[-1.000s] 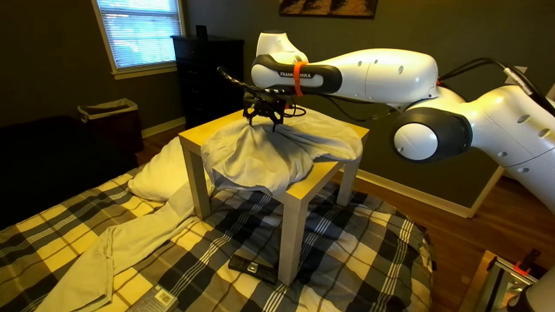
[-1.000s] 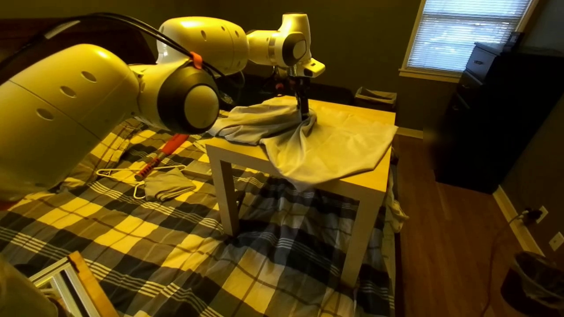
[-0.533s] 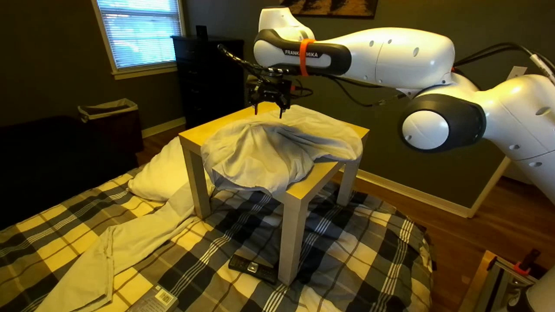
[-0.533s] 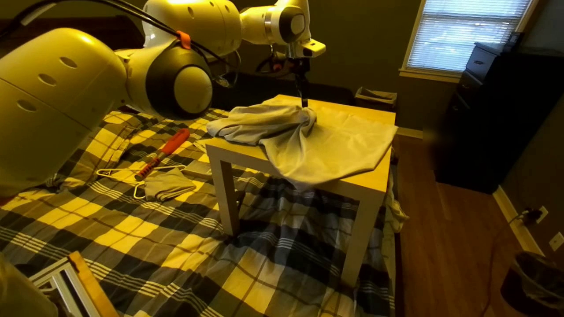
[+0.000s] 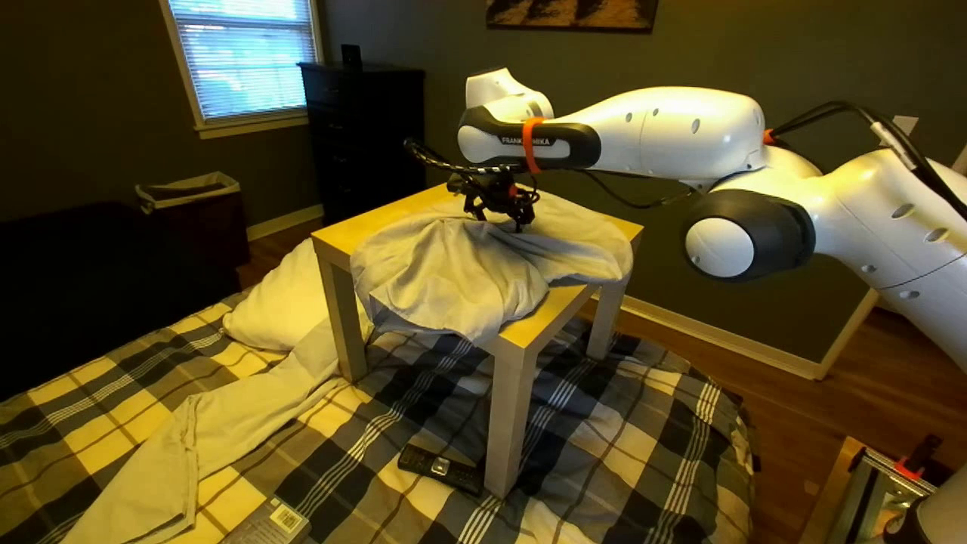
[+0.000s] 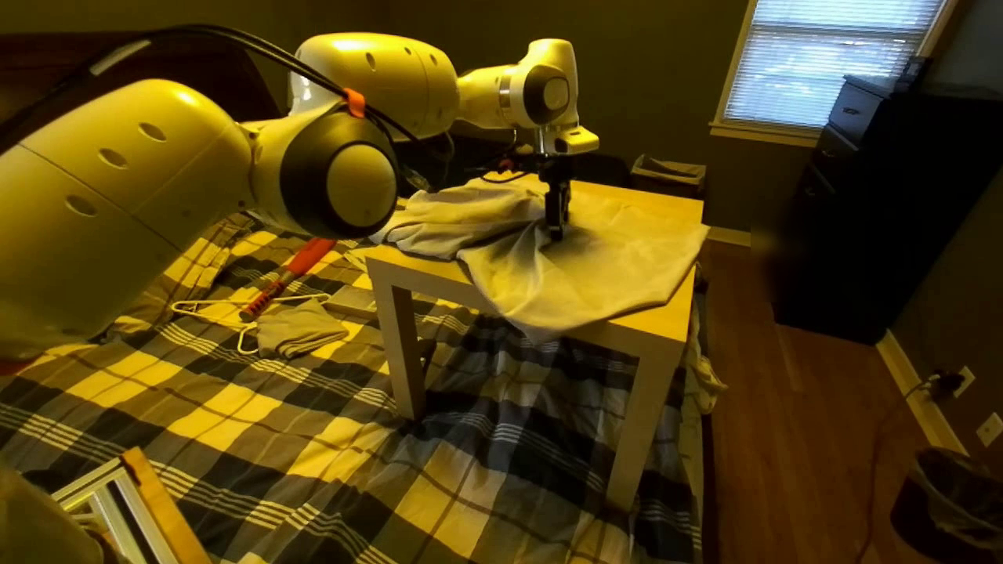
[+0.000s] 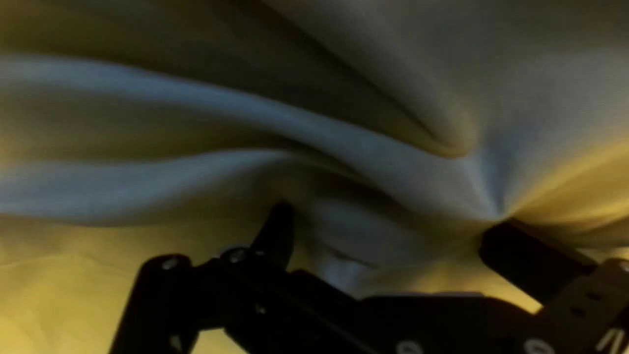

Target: Spread the white pillow case across the table

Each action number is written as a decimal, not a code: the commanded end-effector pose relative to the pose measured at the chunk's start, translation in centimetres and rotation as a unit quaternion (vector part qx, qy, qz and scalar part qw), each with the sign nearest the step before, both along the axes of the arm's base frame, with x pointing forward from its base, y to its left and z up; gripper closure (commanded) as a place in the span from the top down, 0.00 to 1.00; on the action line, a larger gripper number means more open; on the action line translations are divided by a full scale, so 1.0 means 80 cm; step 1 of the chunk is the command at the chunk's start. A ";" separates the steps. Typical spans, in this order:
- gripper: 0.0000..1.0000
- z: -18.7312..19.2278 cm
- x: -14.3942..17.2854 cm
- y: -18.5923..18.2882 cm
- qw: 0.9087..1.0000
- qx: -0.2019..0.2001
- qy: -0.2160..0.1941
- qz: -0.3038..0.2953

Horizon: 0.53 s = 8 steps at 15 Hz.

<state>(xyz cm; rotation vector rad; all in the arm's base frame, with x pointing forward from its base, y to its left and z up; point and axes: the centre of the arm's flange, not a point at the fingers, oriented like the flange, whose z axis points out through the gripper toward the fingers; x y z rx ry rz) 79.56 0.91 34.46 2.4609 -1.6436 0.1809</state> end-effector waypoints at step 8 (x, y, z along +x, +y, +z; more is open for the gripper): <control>1.00 -0.030 0.071 -0.018 0.987 0.003 -0.118 0.107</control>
